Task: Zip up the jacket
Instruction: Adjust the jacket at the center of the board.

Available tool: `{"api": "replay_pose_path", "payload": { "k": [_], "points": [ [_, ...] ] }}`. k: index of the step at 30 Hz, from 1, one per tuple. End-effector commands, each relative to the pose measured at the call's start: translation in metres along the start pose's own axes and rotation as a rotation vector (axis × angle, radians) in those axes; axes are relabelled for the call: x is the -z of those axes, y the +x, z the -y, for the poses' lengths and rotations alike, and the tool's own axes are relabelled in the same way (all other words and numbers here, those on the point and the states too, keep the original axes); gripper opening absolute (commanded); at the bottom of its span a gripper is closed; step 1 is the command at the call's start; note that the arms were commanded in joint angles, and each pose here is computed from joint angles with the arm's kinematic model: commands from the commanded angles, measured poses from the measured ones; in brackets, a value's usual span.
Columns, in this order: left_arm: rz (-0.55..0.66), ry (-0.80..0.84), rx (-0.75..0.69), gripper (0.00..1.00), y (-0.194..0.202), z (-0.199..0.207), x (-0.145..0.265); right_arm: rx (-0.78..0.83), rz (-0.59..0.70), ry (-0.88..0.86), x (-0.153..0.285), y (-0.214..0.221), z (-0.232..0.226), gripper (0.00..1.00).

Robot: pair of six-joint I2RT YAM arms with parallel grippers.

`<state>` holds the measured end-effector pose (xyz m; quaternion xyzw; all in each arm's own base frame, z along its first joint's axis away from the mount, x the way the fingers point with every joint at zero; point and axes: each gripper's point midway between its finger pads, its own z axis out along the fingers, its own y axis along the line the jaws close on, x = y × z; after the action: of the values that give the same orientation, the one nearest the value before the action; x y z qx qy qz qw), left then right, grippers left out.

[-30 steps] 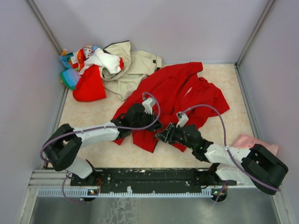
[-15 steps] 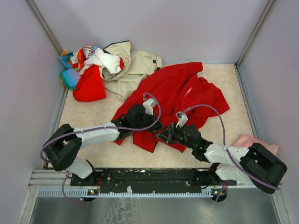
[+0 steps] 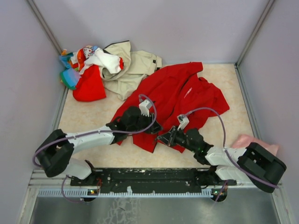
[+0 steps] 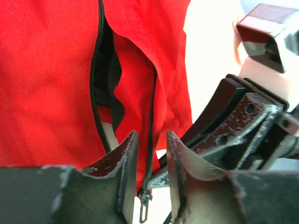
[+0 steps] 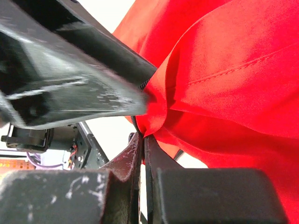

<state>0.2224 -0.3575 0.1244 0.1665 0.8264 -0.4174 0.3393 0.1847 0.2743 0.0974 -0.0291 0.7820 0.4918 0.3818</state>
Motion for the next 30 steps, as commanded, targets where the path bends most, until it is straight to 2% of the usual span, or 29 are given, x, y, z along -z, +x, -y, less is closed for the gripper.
{"api": "replay_pose_path", "payload": {
  "k": [1,9,13,19,30],
  "points": [
    [0.078,0.025,-0.021,0.39,-0.015,0.011,0.017,0.080,0.105,-0.078,0.004,-0.019,-0.017,0.00],
    [0.056,0.042,0.009,0.52,0.005,0.011,0.048,0.118,0.215,-0.110,0.019,-0.034,-0.020,0.00],
    [0.012,0.081,0.036,0.54,0.021,0.014,0.057,0.139,0.271,-0.131,0.026,-0.045,-0.026,0.00],
    [-0.033,0.163,0.090,0.55,0.039,0.023,0.061,0.164,0.323,-0.143,0.034,-0.055,-0.032,0.00],
    [-0.035,0.276,0.104,0.51,0.035,0.043,0.055,0.174,0.338,-0.159,0.038,-0.057,-0.035,0.00]
  ]
}}
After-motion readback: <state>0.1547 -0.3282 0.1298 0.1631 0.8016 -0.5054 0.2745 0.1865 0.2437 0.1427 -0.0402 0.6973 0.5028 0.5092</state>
